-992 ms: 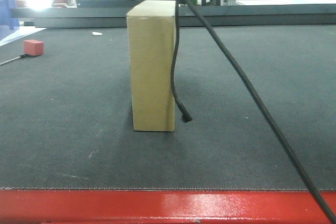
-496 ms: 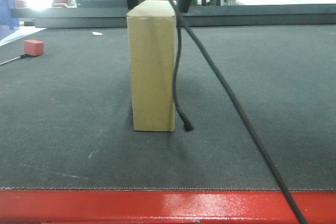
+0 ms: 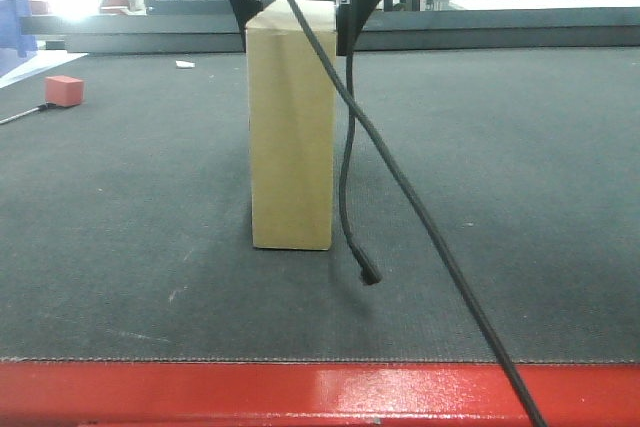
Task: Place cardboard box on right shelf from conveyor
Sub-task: 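Lift the tan box off the conveyor with the right gripper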
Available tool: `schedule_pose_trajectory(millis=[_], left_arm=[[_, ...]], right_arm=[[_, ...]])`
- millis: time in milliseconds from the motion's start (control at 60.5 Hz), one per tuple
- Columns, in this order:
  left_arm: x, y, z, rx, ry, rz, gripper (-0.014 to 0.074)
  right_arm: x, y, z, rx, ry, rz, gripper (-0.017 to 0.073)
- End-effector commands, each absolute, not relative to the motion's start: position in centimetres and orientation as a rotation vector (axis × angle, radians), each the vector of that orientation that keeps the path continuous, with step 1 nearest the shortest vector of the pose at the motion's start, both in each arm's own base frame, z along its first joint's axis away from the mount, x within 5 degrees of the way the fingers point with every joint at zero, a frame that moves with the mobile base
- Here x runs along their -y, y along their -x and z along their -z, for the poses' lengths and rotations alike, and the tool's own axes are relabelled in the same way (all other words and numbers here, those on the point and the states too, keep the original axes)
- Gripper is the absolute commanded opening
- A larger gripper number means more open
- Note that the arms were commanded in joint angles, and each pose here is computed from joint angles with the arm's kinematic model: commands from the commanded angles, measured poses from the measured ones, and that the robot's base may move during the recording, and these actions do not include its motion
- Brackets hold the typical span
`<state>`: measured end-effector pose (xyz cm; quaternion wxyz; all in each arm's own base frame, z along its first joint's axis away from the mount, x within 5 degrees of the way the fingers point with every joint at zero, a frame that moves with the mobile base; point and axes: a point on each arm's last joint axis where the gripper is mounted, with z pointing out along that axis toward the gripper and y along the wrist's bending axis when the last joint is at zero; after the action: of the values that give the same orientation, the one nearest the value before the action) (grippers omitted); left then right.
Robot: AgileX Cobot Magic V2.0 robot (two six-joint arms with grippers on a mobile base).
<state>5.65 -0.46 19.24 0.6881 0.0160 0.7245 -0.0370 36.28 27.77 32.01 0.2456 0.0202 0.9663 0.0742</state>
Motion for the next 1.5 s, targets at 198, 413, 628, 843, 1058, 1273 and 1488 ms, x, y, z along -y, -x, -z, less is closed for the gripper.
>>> schedule_pose_trajectory(millis=[198, 413, 628, 843, 1058, 1273, 1488], left_arm=[[0.4, -5.6, -19.8, -1.532, -0.026, 0.086, -0.0116], [0.4, -5.6, -19.8, -1.532, -0.026, 0.086, -0.0116], [0.4, -5.6, -19.8, -1.532, -0.026, 0.086, -0.0116], [0.4, -5.6, -19.8, -1.532, -0.026, 0.086, -0.0116], [0.4, -5.6, -19.8, -1.532, -0.026, 0.086, -0.0116], [0.4, -5.6, -19.8, -1.532, -0.026, 0.086, -0.0116], [0.4, -5.6, -19.8, -1.532, -0.026, 0.086, -0.0116]], right_arm=[[-24.7, -35.9, -37.9, -2.473, -0.085, -0.308, 0.0203], [-20.7, -34.8, -41.7, -2.368, 0.007, -0.280, 0.0202], [-14.7, -32.8, -42.1, -2.330, 0.022, -0.196, 0.0202], [-8.4, -28.9, -40.6, -2.296, -0.028, -0.155, 0.0202], [-3.7, -22.8, -39.1, -2.204, -0.080, -0.101, 0.0202], [-1.9, -15.7, -38.0, -2.072, -0.091, -0.121, 0.0202], [-0.5, -8.3, -37.7, -1.871, -0.091, -0.161, 0.0202]])
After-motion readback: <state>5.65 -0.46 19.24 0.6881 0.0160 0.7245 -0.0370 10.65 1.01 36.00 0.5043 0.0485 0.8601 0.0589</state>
